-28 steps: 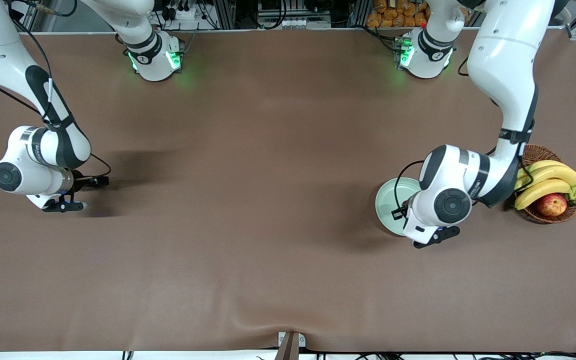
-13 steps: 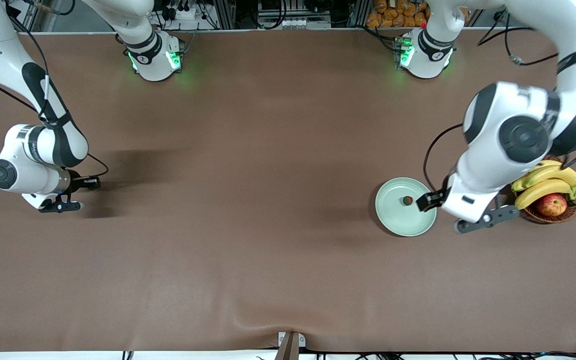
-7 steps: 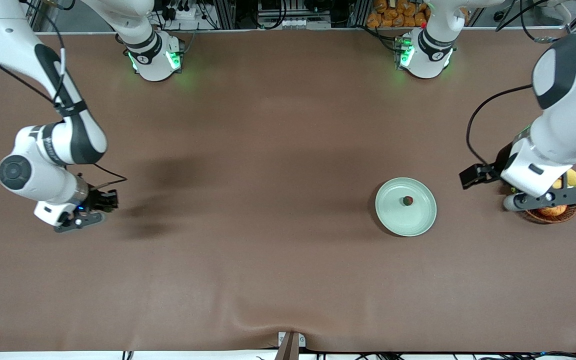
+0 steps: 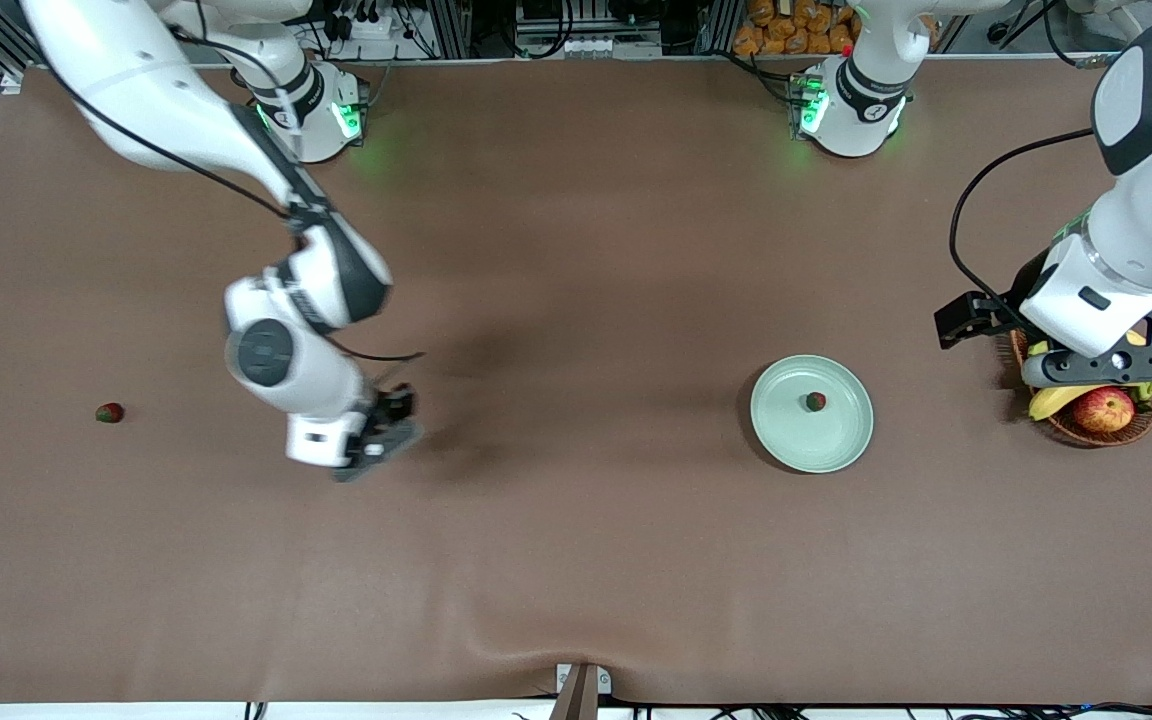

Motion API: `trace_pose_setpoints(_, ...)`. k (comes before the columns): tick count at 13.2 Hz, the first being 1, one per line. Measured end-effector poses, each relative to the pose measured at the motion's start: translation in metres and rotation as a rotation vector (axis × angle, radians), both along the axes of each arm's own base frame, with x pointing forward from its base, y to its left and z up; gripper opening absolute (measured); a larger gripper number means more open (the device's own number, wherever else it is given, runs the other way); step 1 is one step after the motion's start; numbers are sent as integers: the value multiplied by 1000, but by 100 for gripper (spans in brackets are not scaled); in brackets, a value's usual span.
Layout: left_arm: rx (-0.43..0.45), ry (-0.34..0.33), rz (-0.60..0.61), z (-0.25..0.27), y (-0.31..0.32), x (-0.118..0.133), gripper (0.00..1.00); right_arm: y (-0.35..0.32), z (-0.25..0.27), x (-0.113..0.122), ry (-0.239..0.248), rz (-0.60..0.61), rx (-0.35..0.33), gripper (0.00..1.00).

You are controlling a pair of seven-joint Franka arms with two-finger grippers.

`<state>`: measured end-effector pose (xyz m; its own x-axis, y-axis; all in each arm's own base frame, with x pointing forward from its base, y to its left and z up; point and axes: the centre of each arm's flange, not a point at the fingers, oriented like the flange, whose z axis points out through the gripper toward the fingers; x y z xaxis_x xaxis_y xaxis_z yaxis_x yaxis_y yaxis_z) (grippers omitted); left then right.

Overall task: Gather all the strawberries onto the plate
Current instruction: 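Carry the second strawberry toward mid-table with the right gripper, then set the second strawberry on the table and open the right gripper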

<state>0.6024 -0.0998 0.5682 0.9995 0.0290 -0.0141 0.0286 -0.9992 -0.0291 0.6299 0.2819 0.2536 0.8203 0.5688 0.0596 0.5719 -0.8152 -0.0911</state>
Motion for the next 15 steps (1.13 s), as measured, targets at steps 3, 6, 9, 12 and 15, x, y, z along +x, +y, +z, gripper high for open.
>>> trace_pose_setpoints(3, 2, 5, -2, 4, -1, -3, 100, 97, -5, -18, -4, -34, 43, 33)
trace_pose_setpoints(6, 2, 8, -3, 3, -1, -4, 100, 171, -10, -43, -1, -65, 74, 33)
trace_pose_setpoints(9, -24, 13, -1, 4, -4, -5, 100, 226, -24, -70, 0, -84, 77, 33)
trace_pose_setpoints(12, -61, 18, 6, 4, -6, -5, 100, 265, -49, -98, 10, -138, 56, 33)
trace_pose_setpoints(15, -65, 31, -3, -2, -12, -6, 100, 277, -59, -108, 4, -165, 40, 39)
